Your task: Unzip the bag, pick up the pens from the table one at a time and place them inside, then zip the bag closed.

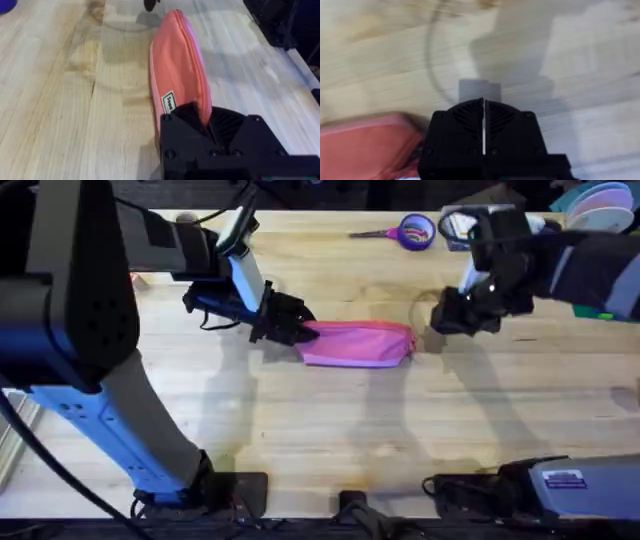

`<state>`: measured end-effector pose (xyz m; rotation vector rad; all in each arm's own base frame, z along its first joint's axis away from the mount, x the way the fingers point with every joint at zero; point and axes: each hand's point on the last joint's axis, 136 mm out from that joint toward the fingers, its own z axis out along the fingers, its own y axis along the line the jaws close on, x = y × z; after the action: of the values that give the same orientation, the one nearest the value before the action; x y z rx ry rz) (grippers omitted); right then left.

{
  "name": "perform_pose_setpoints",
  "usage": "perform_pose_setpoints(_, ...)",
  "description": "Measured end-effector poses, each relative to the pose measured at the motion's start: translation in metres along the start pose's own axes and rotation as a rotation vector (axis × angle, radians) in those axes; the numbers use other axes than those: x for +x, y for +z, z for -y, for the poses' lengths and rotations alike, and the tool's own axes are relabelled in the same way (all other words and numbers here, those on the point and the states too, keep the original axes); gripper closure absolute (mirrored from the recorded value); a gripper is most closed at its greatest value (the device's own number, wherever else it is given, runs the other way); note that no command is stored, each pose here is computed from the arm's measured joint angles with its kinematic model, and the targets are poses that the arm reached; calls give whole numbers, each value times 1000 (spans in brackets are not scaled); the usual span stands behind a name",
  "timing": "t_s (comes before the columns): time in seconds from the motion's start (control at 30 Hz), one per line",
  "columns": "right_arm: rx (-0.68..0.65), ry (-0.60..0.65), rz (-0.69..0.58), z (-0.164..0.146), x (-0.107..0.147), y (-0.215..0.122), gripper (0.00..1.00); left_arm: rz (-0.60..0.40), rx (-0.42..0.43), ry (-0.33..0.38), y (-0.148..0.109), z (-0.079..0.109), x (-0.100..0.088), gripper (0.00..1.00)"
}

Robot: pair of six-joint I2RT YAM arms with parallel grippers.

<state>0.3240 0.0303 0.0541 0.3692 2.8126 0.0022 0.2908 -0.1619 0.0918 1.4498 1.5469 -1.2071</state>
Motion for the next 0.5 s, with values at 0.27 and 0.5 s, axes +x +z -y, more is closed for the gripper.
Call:
perform_pose_setpoints(0.27,45,28,22,12,0,2,967,-3,0,-1,0,0,1,958)
perform_pose_setpoints(0.5,-1,54,150,11,-14,-43,656,-3,0,-1,0,0,1,958)
